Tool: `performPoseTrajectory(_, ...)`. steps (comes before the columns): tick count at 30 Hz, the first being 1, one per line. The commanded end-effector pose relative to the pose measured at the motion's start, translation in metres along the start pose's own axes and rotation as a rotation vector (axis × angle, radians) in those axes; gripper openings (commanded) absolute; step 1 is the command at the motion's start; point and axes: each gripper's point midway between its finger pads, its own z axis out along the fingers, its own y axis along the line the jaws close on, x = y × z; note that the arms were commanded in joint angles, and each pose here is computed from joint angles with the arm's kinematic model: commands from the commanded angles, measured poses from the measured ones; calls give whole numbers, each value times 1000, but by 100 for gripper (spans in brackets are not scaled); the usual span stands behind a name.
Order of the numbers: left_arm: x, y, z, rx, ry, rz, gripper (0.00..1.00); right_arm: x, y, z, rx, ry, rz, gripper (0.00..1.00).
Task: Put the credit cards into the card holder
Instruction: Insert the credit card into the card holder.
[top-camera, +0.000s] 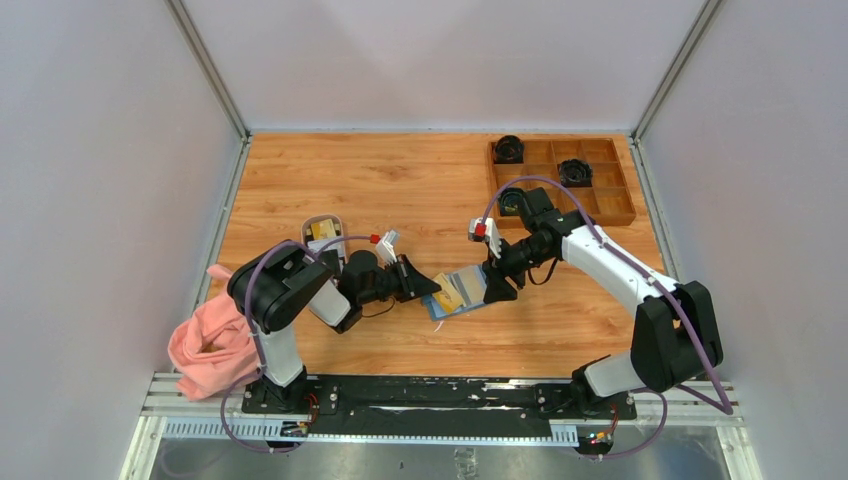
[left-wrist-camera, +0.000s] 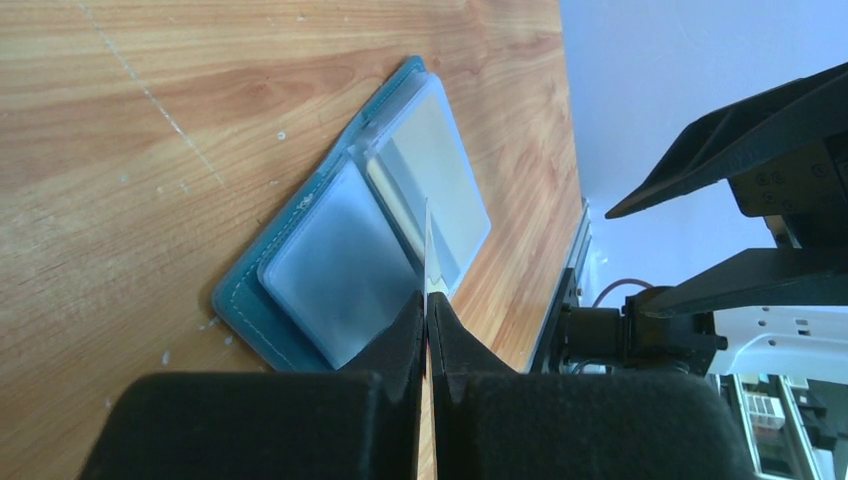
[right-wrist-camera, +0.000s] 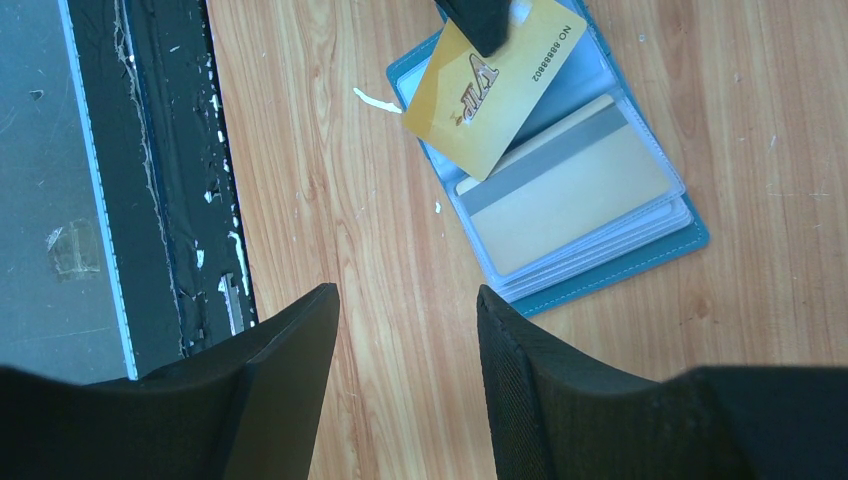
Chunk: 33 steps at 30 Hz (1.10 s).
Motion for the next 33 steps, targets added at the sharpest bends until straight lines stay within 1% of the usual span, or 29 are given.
performPoseTrajectory(1, -7, 4, 1, -25, -18, 25, 0, 3, -1, -1, 0, 5, 22, 57)
performPoseTrajectory(21, -7, 17, 4, -80, -21, 4, 0, 3, 0, -1, -1, 5, 21, 57)
performPoseTrajectory(33, -6, 23, -2, -126, -24, 5, 0, 3, 0, -2, 0, 6, 22, 57)
